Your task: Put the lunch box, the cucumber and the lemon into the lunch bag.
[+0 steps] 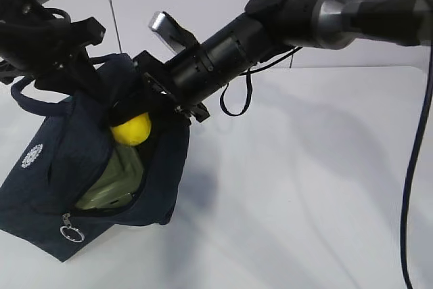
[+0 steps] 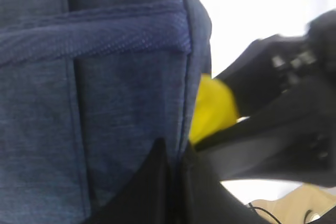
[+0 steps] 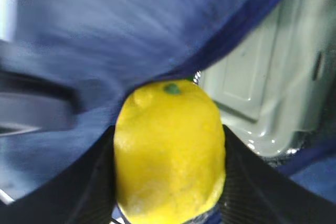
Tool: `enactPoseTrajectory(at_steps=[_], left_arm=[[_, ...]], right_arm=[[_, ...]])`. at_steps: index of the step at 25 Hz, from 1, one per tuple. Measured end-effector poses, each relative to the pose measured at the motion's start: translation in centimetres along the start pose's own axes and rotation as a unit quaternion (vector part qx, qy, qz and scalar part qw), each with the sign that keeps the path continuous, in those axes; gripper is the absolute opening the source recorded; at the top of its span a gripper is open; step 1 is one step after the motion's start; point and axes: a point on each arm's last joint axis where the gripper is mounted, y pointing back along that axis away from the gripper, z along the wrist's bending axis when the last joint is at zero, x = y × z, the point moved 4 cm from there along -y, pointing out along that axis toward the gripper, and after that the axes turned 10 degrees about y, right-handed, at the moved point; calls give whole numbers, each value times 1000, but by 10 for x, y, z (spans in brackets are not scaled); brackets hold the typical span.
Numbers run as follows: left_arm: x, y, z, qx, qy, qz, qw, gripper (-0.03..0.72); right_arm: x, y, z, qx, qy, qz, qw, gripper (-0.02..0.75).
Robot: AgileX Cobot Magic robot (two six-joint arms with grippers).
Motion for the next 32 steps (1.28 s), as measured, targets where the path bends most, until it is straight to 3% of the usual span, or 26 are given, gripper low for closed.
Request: enactPoseTrajectory(at_steps=[12, 32], left_arm=[[0, 0, -2, 6, 0, 1, 1000, -1], [1, 0, -4, 15, -3, 4, 1000, -1]], right_arm=[[-7, -19, -8, 20, 23, -33, 999, 375], [-5, -31, -14, 40, 72, -26, 996, 375]])
